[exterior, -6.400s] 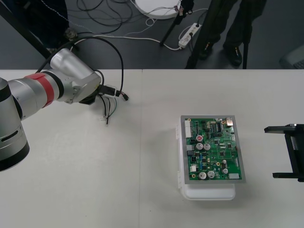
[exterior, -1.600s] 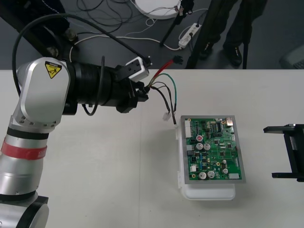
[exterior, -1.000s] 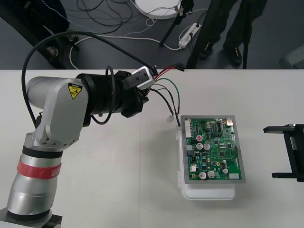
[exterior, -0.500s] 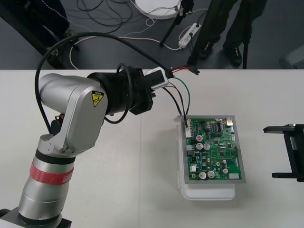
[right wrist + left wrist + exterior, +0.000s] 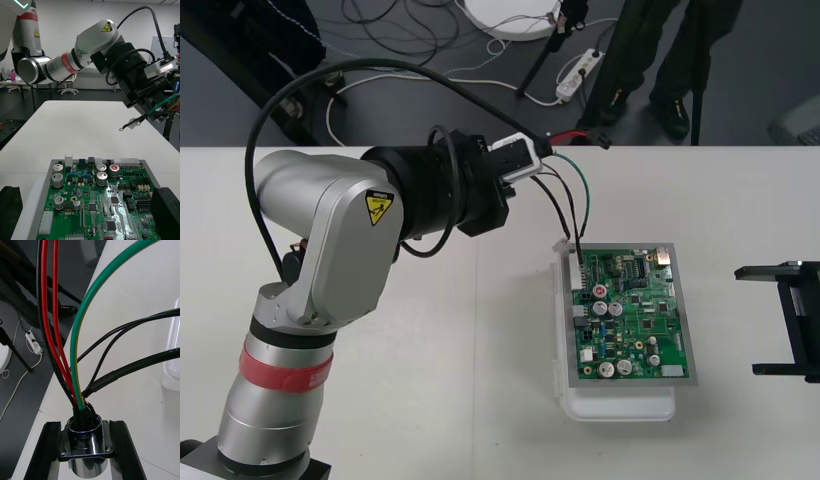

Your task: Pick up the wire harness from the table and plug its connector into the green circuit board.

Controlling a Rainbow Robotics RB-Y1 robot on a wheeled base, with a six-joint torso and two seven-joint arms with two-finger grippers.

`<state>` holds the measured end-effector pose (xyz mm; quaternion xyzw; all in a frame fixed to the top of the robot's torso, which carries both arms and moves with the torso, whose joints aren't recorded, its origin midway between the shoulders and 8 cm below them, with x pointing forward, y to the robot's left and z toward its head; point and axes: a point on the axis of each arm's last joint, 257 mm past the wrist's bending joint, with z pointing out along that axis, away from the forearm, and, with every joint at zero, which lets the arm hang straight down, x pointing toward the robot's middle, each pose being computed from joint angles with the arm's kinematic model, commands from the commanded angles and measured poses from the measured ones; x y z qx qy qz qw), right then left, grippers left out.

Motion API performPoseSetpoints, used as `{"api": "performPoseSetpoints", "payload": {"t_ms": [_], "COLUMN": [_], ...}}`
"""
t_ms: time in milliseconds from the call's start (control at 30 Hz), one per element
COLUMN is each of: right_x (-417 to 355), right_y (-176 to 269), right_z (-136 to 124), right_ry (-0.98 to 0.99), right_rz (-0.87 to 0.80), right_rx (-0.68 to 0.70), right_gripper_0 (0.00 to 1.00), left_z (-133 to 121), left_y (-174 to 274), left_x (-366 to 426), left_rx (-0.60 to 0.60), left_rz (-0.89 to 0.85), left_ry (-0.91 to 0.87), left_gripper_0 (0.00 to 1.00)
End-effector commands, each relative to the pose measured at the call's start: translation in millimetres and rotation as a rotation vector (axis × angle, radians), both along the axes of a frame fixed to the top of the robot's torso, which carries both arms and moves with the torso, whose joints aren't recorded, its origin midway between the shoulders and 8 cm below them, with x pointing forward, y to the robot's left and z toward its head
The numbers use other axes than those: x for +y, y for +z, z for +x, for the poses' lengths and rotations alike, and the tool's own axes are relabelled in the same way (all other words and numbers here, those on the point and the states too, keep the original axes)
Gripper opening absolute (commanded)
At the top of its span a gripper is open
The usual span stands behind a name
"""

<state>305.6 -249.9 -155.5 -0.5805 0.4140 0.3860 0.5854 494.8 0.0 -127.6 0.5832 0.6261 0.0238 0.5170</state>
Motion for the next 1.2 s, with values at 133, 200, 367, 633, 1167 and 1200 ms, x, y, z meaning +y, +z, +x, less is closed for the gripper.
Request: {"api": "performPoseSetpoints", "payload": {"t_ms": [133,200,367,633,1167,1200], "right_x": [2,2,15,15,11,10], "right_y": [4,4,-21,-19,35,40], "right_z": [1,1,-14,-12,-3,-1], "right_ry": [0.02,0.02,0.027,0.023,-0.035,-0.047], "right_rz": [0.0,0.0,0.035,0.041,0.089,0.097], "right_rx": [-0.037,-0.037,0.027,0.028,0.165,0.164], "right_gripper_0": [1.0,1.0,1.0,1.0,1.0,1.0], "left_z": [-3,-4,-6,-7,-8,-9], "left_y": [24,22,20,20,19,19], "left_x": [-2,-2,-2,-2,-4,-5], "left_rx": [-0.068,-0.063,-0.06,-0.06,-0.053,-0.051], "left_rz": [-0.066,-0.07,-0.085,-0.087,-0.094,-0.094], "left_ry": [-0.013,-0.014,-0.013,-0.016,-0.02,-0.022], "left_gripper_0": [0.0,0.0,0.0,0.0,0.0,0.0]}}
